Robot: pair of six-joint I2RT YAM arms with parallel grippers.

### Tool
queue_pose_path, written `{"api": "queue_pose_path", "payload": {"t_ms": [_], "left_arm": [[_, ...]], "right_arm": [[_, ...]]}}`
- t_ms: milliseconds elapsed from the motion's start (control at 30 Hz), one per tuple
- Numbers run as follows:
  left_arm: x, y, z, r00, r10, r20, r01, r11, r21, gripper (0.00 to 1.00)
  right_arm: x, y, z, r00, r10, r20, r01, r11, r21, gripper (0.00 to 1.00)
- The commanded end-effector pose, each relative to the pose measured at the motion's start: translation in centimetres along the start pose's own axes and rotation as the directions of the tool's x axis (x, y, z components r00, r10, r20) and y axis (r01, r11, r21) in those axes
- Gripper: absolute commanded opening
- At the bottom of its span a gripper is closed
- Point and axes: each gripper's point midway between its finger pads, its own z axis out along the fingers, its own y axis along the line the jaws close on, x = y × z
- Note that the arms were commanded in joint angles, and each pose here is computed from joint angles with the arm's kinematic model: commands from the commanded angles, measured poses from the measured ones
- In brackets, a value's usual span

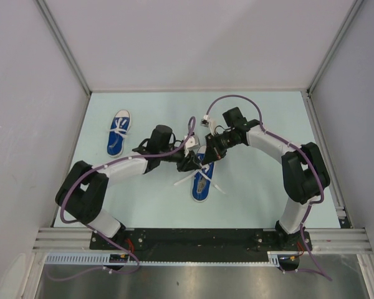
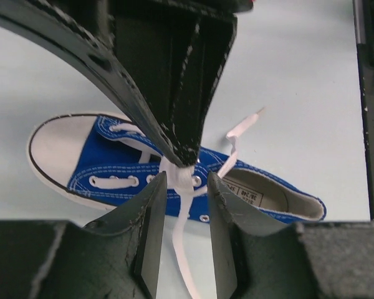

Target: Tie the shoes

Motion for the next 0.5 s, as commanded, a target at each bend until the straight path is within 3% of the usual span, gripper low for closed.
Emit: {"api": "queue_pose_path", "payload": {"t_ms": [0,67,367,467], "left_arm": [[-3.6,0.6,0.7,0.993,0.077,0.094,-0.079,0.997,0.025,0.34],[-3.5,0.3,1.0,0.993,0.075,0.089,-0.079,0.996,0.035,0.30],[-2.1,0.2,1.4,0.996,0.072,0.051,-0.074,0.996,0.040,0.27],[-2.3,0.1,1.3,0.995,0.073,0.060,-0.076,0.996,0.042,0.11]], "right_arm": [[-1.7,1.3,-0.9,0.997,-0.072,0.038,0.073,0.997,-0.021,0.00],[-1.7,1.2,-0.9,0.997,-0.071,0.039,0.072,0.997,-0.021,0.00],[-1.8,1.0,-1.2,0.997,-0.070,0.043,0.071,0.997,-0.017,0.00],[-1.8,1.1,-1.2,0.996,-0.073,0.045,0.074,0.997,-0.020,0.00]]}}
